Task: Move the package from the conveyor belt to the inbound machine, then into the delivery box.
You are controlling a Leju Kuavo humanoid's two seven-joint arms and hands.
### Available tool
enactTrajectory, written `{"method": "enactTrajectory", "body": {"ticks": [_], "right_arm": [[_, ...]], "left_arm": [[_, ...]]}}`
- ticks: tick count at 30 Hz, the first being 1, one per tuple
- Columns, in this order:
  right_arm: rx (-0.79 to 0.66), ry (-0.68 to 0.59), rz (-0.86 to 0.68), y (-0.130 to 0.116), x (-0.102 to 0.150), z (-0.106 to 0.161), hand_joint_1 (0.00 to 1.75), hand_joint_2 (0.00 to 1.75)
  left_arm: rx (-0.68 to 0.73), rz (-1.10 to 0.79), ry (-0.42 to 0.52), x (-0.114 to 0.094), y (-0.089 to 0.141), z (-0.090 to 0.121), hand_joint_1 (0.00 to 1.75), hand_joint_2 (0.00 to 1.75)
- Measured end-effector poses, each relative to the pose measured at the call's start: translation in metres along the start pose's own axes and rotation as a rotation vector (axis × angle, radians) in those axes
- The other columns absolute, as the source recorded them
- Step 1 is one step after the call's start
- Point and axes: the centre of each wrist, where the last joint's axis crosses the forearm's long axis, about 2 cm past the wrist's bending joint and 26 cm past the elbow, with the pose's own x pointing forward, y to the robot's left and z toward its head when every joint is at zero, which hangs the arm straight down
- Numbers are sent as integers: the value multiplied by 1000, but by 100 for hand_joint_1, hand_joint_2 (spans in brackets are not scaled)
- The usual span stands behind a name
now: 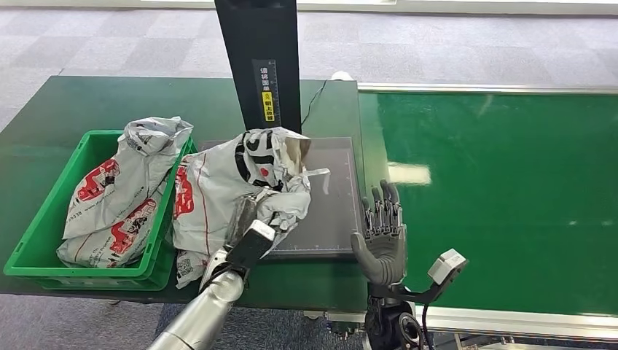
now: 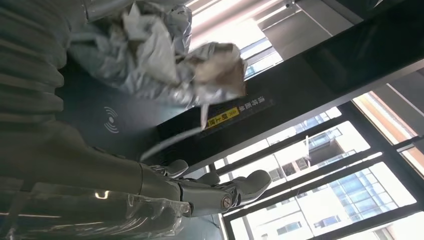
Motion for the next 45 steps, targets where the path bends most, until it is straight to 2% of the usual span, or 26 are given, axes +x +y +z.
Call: {"method": "enactTrajectory", "body": {"ticks": [5,8,11,14,17,23,26,28,31,34,45], "right_arm": [[-34,-11,12,-3,5,12,0,175],[-44,-14,19,-5,9,17,0,175],[-44,-14,25,-8,12,20,0,175],[-44,-16,28,-9,13,20,0,175],[-46,-19,29,-10,14,19,0,175],[-54,-24,33,-13,15,20,0,175],[-58,-31,34,-14,15,20,0,175],[-61,-35,35,-15,16,20,0,175],[-64,-36,35,-16,16,21,0,175],[-66,-34,35,-16,16,22,0,175],[-71,-39,42,-18,17,23,0,175]], "left_arm": [[217,162,-155,37,31,23,175,175],[281,168,-234,63,48,44,175,175],[337,149,-304,86,61,55,175,175],[379,142,-357,101,72,59,175,175],[406,184,-373,107,82,61,175,175],[412,383,-384,100,115,62,175,175],[410,574,-432,89,142,65,175,175],[446,631,-466,80,166,70,175,175],[529,575,-470,68,195,77,175,175],[608,528,-447,57,213,82,175,175],[797,513,-363,24,245,102,175,175]]}}
